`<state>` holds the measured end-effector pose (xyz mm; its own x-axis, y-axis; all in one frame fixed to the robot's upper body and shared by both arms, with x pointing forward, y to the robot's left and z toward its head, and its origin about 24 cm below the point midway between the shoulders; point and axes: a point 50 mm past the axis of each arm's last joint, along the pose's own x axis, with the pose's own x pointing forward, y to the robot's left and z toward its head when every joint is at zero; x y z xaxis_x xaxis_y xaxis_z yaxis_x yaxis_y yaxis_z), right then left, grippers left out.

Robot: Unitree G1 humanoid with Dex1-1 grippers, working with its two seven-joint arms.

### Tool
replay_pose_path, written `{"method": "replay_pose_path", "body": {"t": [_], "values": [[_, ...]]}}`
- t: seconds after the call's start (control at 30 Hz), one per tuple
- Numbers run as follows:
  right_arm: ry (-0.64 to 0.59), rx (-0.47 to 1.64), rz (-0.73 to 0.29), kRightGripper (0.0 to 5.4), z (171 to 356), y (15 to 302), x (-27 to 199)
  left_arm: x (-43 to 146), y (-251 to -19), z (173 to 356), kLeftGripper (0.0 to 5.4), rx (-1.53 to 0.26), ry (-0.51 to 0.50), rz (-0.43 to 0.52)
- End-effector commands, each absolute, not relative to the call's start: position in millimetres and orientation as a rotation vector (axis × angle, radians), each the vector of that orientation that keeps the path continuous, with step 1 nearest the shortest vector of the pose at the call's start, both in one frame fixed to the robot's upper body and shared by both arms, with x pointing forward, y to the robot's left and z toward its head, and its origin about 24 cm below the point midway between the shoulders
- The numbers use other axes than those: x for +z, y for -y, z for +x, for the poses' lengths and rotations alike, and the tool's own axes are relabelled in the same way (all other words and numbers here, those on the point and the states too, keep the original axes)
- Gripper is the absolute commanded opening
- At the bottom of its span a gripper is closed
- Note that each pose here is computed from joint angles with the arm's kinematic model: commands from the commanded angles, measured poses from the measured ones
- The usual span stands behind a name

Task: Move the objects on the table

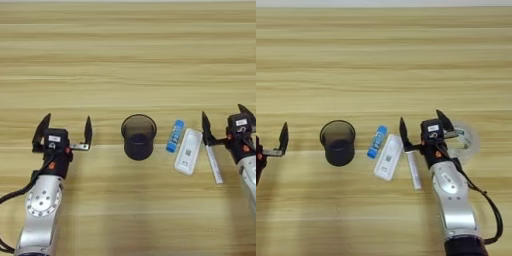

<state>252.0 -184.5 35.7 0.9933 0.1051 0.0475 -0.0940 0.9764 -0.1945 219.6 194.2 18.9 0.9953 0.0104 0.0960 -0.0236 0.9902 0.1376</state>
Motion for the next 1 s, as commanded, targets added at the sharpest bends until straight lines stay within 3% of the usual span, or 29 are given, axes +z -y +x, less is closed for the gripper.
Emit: {"method": "replay_pose_path", "body": {"t": [0.03,0.33,0.67,1.0], "values": [[0.041,0.092,-0.214,5.4,244.3,190,34,23.1,-203,222.1,5.39,0.032,0.1,0.154],[0.014,0.084,-0.226,5.4,231.0,195,28,19.1,-203,222.5,5.39,0.069,0.106,0.121],[-0.093,0.104,-0.237,5.4,222.3,199,5,17.8,-208,218.2,5.39,0.111,0.113,0.112],[-0.111,0.183,-0.263,5.4,211.4,195,5,19.8,-205,217.0,5.39,0.109,0.115,0.11]]}}
